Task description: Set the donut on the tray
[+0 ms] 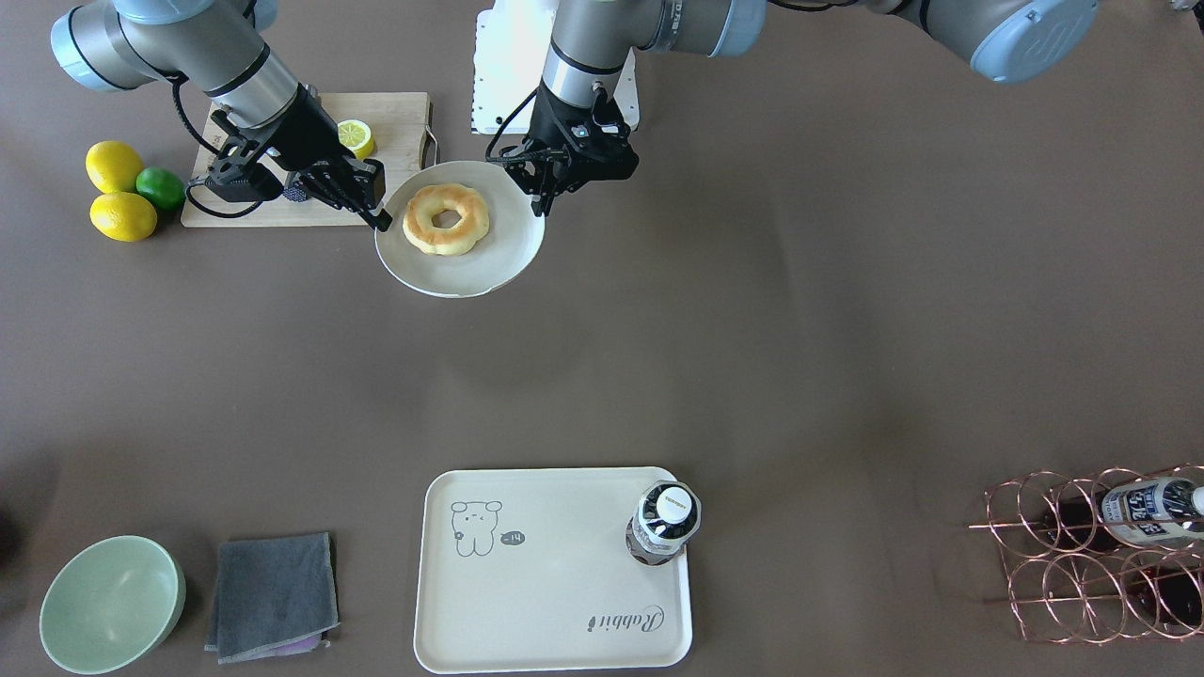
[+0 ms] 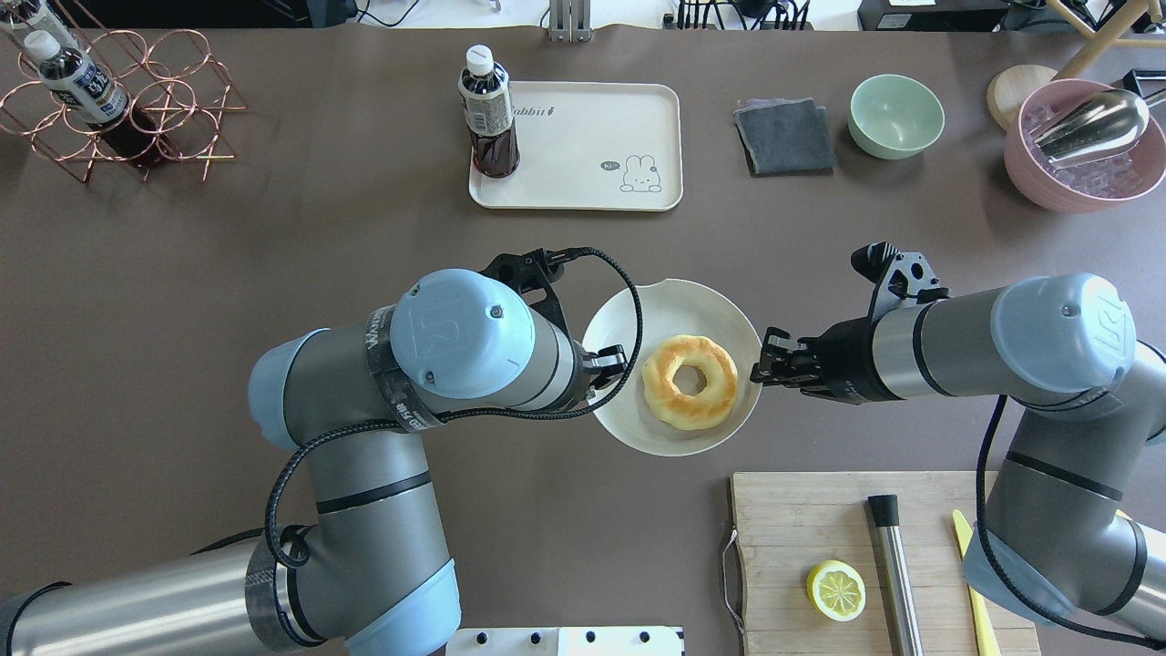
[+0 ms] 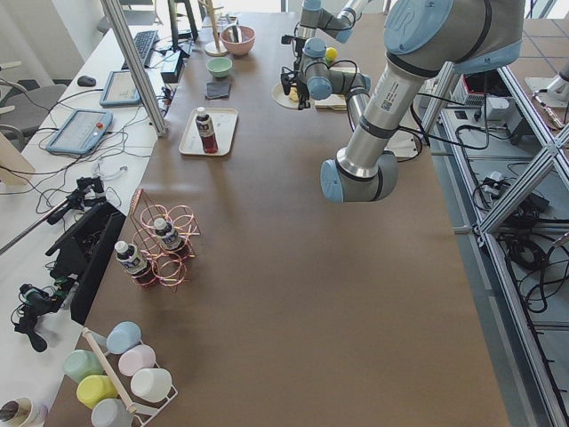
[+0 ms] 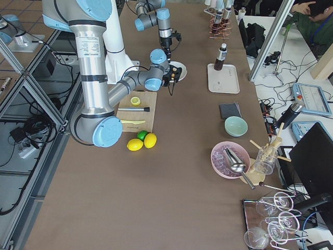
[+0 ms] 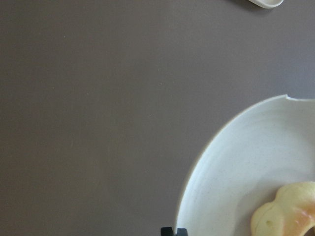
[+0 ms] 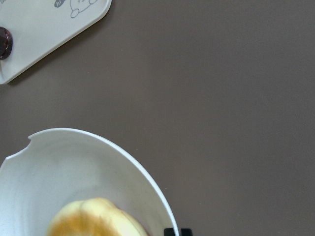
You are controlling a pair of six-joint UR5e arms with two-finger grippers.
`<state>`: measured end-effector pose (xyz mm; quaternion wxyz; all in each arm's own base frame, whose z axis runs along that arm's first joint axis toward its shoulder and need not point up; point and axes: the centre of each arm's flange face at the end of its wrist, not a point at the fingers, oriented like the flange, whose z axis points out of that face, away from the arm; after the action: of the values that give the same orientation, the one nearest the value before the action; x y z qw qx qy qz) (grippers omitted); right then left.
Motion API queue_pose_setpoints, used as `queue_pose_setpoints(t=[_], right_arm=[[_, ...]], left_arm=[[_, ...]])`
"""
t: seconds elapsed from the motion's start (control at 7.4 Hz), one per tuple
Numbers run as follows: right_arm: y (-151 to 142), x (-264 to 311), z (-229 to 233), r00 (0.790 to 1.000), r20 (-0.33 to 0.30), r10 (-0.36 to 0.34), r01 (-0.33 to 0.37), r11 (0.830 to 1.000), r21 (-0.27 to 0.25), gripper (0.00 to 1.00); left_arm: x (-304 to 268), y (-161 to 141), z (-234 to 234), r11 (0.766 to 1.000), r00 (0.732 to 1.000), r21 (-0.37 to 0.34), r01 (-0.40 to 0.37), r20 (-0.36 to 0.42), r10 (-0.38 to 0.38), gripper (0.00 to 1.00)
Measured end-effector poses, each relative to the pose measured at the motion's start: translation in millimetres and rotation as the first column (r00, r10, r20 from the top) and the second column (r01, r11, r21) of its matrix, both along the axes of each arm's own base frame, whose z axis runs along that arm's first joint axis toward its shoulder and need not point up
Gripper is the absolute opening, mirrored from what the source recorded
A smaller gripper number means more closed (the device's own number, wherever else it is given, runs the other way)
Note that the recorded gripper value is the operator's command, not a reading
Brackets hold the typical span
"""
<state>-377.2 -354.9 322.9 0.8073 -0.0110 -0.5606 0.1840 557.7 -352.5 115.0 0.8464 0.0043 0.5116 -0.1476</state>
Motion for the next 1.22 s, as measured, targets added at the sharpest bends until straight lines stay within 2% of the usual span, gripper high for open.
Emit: queue_pose_setpoints(t=[0.14, 0.27, 0.54, 0.81, 1.08, 1.22], right_arm=[[-1.7, 2.3, -0.7, 1.000, 0.002, 0.002, -0.002, 1.000, -0.001, 0.00], [-3.0, 4.0, -0.9, 1.000, 0.003, 0.004, -0.004, 1.000, -0.002, 0.00], [-7.5, 9.7, -0.8, 1.000, 0.006, 0.010, -0.009, 1.000, -0.006, 0.00], [-12.5, 15.9, 2.5, 1.000, 0.001, 0.023, -0.023, 1.000, -0.011, 0.00], [-22.4, 18.9, 5.0, 0.998, -0.001, 0.055, -0.055, 0.998, -0.036, 0.00], [-38.7, 18.2, 5.2, 0.995, 0.004, 0.104, -0.104, 0.990, -0.093, 0.00]], left_arm=[[-0.6, 0.3, -0.8, 1.000, 1.000, 0.004, -0.002, -0.002, 0.002, 0.99], [-2.8, 1.5, -2.3, 1.000, 1.000, 0.022, -0.013, -0.007, 0.013, 0.98], [-12.8, 2.5, 3.3, 0.992, 0.998, 0.113, -0.058, 0.008, 0.058, 0.98], [-49.2, -6.9, 12.8, 0.971, 0.993, 0.208, -0.117, 0.015, 0.117, 0.98], [-95.0, -44.1, 45.1, 0.950, 0.983, 0.253, -0.183, 0.052, 0.176, 0.98], [-122.2, -67.4, 64.5, 0.927, 0.975, 0.301, -0.223, 0.088, 0.206, 0.98]])
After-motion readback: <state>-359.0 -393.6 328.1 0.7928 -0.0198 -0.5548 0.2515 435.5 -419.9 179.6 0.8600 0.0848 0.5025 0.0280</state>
